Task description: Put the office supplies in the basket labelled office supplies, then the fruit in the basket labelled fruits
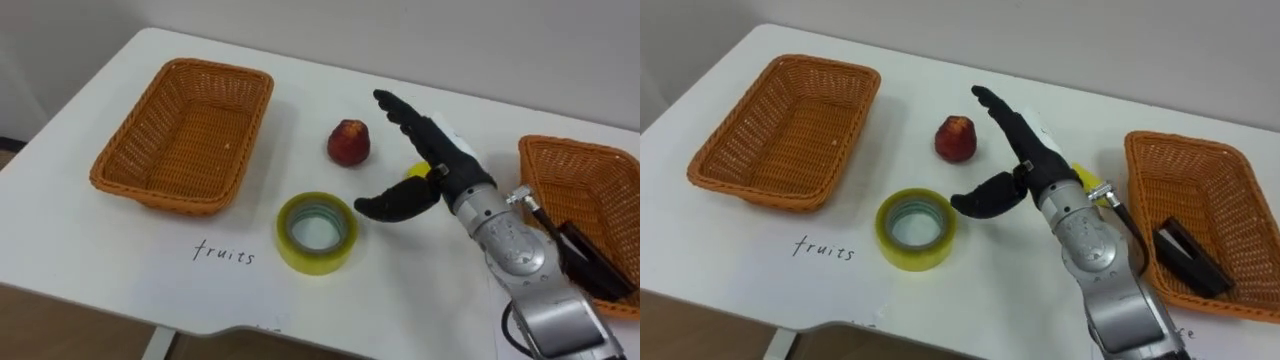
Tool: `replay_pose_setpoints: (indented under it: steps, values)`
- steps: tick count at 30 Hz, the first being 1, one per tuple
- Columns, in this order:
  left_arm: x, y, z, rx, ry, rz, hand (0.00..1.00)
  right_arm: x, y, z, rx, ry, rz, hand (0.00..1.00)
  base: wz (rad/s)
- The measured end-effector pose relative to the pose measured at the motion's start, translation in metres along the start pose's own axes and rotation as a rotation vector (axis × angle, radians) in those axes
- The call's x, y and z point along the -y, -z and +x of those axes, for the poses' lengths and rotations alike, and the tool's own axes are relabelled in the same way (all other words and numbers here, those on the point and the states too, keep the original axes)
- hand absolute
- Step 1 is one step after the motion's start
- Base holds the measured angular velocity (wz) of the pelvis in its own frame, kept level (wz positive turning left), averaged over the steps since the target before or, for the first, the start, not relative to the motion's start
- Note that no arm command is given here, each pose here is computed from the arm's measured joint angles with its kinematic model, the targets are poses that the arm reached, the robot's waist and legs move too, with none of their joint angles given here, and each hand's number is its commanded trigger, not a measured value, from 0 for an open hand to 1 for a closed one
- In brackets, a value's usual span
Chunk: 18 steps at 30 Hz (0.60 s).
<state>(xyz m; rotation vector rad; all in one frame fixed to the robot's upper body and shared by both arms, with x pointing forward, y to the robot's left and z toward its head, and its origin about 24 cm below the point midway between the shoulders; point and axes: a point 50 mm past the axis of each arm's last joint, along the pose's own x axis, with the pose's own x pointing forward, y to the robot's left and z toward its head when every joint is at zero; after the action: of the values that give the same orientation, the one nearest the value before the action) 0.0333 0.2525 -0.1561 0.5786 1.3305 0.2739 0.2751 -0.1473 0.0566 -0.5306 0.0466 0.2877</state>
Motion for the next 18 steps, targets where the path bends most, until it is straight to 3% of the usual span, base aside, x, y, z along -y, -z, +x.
replay_pose_setpoints:
  steps: [18]
  values:
    - [0.003,-0.005,-0.002,0.024,0.006,0.03,0.0,-0.015,0.004,0.004,-0.022,-0.033,0.065,0.0,0.0]
